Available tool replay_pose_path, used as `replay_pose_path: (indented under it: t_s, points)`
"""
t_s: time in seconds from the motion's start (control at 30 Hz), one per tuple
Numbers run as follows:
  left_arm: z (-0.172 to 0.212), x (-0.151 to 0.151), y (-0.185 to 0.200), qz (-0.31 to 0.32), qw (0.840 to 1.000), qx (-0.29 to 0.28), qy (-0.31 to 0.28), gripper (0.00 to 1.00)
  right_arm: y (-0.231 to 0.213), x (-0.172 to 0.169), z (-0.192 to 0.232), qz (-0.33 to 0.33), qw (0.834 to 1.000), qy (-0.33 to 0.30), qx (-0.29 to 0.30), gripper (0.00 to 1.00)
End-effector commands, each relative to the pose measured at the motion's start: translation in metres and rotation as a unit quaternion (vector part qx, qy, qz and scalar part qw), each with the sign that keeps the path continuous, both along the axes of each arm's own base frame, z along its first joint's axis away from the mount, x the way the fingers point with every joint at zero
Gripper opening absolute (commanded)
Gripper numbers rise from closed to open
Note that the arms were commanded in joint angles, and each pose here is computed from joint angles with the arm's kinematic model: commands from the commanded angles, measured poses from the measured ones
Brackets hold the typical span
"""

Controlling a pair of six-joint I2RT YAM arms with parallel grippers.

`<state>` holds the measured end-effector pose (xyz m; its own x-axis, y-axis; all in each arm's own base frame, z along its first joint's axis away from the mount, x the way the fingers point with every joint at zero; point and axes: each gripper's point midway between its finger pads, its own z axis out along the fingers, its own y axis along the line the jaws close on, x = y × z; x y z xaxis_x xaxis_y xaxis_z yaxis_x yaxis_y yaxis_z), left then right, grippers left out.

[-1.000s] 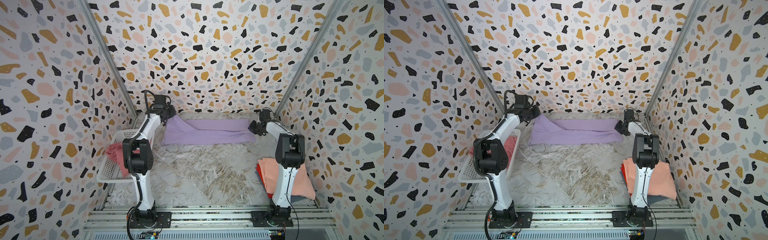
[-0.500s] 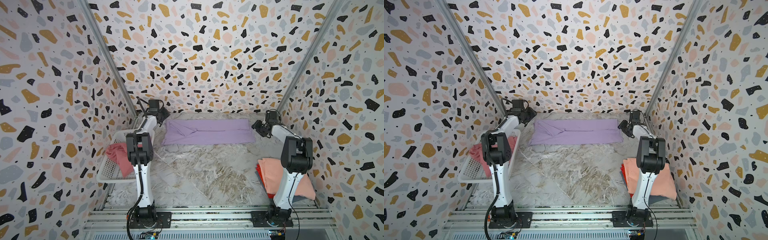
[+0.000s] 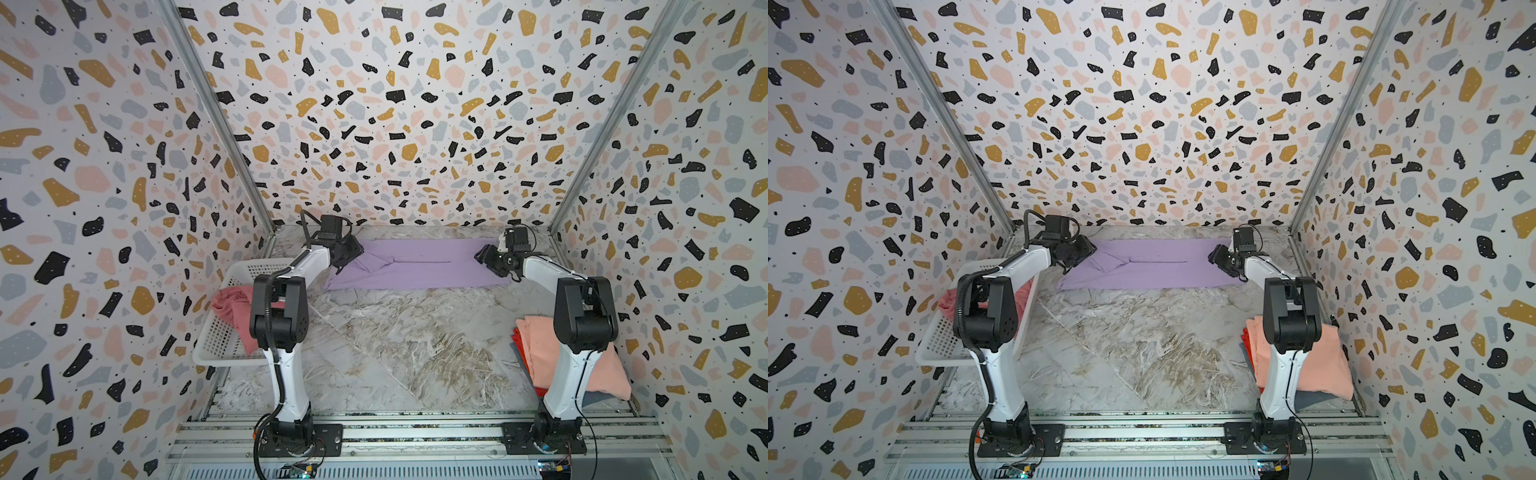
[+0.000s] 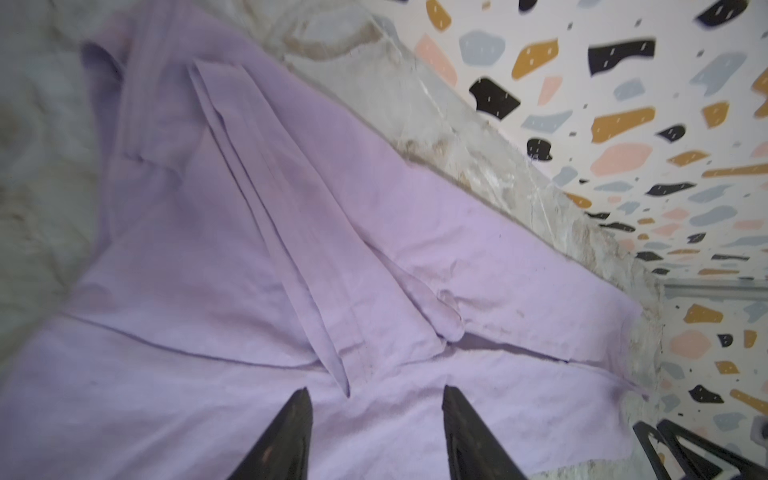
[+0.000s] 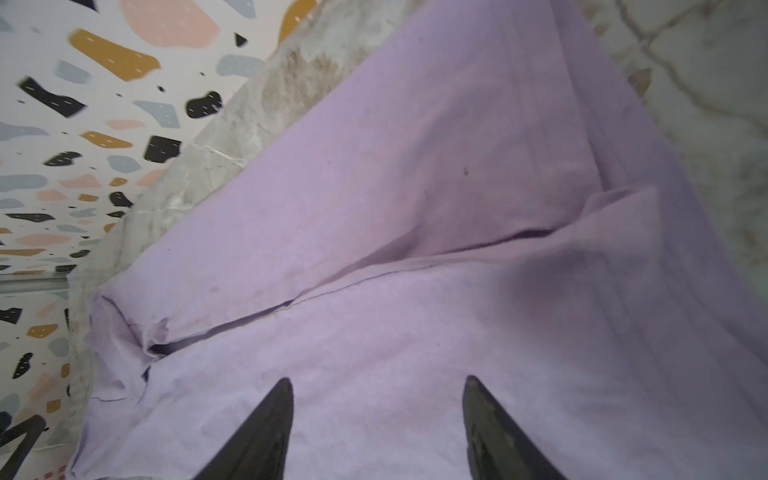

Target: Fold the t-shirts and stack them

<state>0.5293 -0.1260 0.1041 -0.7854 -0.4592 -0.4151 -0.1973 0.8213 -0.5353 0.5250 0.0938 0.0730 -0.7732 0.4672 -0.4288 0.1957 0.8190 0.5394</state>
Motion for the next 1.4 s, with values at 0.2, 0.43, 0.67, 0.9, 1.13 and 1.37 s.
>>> replay_pose_path:
  t_s: [0.2,0.43,0.67,0.9,1.13,1.37]
  points:
    - [-0.037,-0.006,-0.019,-0.006,0.998,0.017,0.053,0.47,-0.011,-0.018,-0.03,0.006,0.999,0.037,-0.04,0.65]
    - [-0.061,-0.004,-0.032,-0.006,0.997,0.012,0.075,0.44,-0.017,-0.038,-0.044,-0.003,0.998,0.059,-0.039,0.65]
    - [-0.061,0.007,-0.039,0.001,0.998,0.005,0.066,0.33,-0.017,-0.042,-0.043,0.0,0.997,0.061,-0.039,0.65]
    - [-0.065,0.012,-0.041,0.003,0.998,0.013,0.064,0.09,-0.016,-0.043,-0.045,0.001,0.997,0.064,-0.038,0.65]
    - [-0.046,0.03,-0.045,-0.004,0.999,0.012,0.032,0.0,-0.02,-0.042,-0.045,-0.001,0.997,0.066,-0.037,0.65]
    - [-0.009,0.072,-0.071,-0.049,0.997,-0.027,-0.045,0.0,-0.023,-0.041,-0.04,-0.001,0.997,0.063,-0.038,0.65]
